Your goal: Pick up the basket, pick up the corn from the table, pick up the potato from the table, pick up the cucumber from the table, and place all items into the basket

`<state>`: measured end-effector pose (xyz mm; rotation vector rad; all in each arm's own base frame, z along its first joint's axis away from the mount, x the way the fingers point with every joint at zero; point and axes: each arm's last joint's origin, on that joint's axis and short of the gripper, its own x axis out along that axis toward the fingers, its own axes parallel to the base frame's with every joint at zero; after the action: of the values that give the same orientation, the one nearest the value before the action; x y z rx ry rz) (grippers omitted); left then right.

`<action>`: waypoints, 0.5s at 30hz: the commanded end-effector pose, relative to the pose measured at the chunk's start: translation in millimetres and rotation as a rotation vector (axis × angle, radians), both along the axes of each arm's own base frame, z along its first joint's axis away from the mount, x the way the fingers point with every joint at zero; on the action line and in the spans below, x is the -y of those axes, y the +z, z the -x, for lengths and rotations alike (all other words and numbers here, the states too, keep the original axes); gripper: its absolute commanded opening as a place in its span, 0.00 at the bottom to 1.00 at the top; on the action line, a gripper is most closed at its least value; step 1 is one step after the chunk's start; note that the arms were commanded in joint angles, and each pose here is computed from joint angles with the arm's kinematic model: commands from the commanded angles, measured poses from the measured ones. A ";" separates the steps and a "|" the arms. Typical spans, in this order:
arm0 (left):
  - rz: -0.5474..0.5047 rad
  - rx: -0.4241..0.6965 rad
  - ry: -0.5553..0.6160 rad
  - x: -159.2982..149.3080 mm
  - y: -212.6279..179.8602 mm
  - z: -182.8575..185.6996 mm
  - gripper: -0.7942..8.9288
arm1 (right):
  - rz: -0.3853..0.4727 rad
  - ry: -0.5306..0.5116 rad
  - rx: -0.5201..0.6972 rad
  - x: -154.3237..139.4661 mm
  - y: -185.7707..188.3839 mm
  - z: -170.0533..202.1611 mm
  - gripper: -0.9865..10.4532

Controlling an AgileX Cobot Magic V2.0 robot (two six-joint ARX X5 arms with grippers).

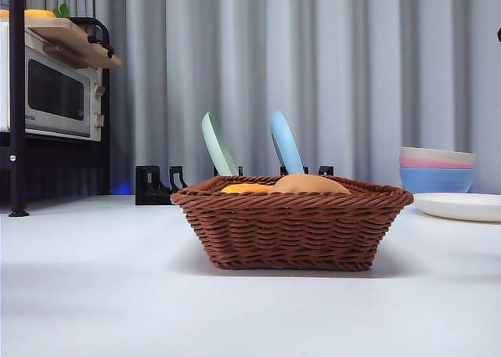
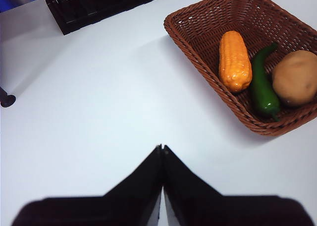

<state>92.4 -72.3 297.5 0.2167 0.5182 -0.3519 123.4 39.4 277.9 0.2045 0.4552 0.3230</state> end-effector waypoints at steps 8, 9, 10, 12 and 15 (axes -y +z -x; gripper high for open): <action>0.107 0.130 0.108 -31.1 10.6 16.6 0.08 | -0.006 -0.011 -0.003 0.0 -0.9 -0.5 0.09; 0.131 0.158 0.137 -35.4 10.7 17.9 0.08 | -0.005 -0.011 -0.003 0.0 -0.9 -0.5 0.09; 0.157 0.196 0.172 -39.7 9.3 18.5 0.08 | -0.006 -0.011 -0.003 0.0 -0.9 -0.5 0.09; 0.192 0.276 0.253 -47.5 3.1 19.0 0.08 | -0.006 -0.010 -0.003 0.0 -0.9 -0.5 0.09; 0.221 0.368 0.370 -57.1 -16.7 17.3 0.08 | -0.005 -0.011 -0.003 0.0 -0.9 -0.5 0.09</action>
<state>73.4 -17.1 288.1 -0.0345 0.1552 -0.0306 123.7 39.3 277.7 0.2029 0.4563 0.3156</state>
